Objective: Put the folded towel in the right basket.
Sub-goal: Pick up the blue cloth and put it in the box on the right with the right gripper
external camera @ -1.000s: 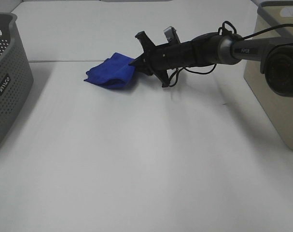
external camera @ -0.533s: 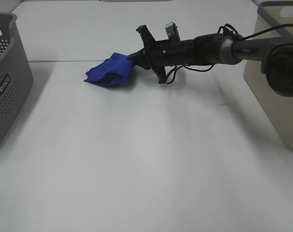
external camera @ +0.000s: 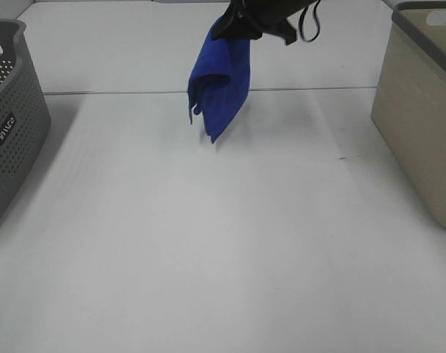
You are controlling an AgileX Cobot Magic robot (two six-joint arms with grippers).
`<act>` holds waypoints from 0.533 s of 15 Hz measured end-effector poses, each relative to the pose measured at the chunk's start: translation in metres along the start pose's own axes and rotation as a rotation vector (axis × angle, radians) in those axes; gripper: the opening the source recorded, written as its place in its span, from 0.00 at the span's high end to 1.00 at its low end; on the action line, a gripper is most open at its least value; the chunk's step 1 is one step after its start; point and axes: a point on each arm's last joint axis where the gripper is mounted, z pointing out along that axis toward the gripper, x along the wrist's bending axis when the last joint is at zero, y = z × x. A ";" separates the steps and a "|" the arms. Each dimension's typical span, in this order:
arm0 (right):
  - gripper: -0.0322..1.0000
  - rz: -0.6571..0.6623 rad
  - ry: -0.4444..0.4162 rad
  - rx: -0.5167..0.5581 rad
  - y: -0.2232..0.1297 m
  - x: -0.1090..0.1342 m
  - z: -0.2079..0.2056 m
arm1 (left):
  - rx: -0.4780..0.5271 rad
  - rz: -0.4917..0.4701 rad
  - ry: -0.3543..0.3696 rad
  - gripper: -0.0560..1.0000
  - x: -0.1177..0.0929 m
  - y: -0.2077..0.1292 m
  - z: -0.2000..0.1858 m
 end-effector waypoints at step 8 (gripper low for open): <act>0.93 -0.028 -0.472 -0.216 0.053 -0.030 -0.269 | 0.000 0.000 0.000 0.01 0.000 0.000 0.000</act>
